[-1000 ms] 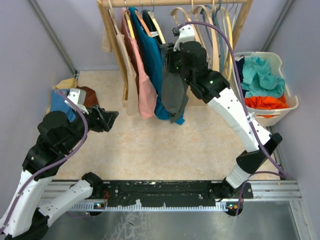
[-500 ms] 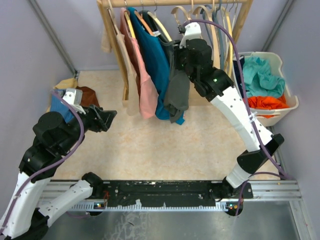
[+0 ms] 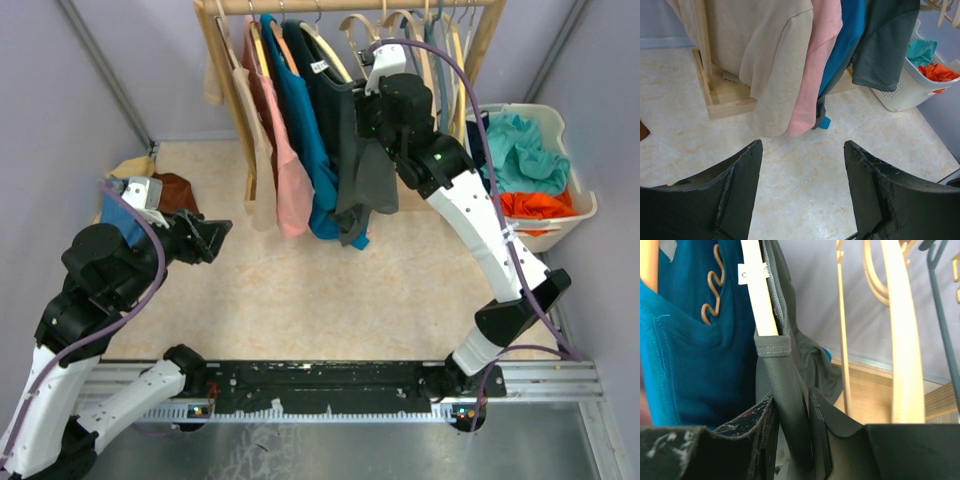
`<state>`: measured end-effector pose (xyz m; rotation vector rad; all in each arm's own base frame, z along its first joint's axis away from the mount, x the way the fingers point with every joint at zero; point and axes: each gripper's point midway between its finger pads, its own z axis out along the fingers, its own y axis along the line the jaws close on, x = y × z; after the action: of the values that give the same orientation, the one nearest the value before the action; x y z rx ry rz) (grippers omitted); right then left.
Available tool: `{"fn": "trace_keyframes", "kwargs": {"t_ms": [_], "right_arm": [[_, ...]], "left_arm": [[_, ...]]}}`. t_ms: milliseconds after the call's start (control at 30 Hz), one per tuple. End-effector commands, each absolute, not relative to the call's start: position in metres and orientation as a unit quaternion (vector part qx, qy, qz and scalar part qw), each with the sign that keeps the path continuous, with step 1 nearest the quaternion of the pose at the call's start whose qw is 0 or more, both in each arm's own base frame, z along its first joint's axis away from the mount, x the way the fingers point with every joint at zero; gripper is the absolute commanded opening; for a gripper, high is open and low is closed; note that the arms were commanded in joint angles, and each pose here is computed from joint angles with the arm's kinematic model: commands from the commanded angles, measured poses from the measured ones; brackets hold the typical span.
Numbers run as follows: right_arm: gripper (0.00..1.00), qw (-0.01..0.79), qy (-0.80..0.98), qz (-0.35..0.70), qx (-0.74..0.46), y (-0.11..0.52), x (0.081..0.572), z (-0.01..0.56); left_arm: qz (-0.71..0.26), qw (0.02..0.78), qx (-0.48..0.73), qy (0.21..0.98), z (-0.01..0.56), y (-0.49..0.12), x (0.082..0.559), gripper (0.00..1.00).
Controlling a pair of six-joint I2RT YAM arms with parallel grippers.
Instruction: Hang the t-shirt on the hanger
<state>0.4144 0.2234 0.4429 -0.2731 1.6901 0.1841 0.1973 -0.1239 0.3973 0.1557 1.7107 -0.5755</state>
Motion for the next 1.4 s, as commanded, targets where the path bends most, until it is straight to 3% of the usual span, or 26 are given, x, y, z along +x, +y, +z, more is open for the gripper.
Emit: {"fn": "trace_keyframes", "kwargs": {"t_ms": [0, 733, 1367], "right_arm": [[0.28, 0.671, 0.717, 0.129, -0.134, 0.239, 0.416, 0.465], [0.24, 0.623, 0.717, 0.234, -0.208, 0.409, 0.377, 0.442], [0.26, 0.622, 0.684, 0.3, -0.237, 0.463, 0.363, 0.439]], "left_arm": [[-0.25, 0.632, 0.069, 0.73, 0.413, -0.12, 0.194, 0.72], [-0.264, 0.65, 0.076, 0.708, 0.436, -0.111, 0.175, 0.72], [-0.283, 0.656, 0.079, 0.695, 0.445, -0.116, 0.173, 0.72]]}}
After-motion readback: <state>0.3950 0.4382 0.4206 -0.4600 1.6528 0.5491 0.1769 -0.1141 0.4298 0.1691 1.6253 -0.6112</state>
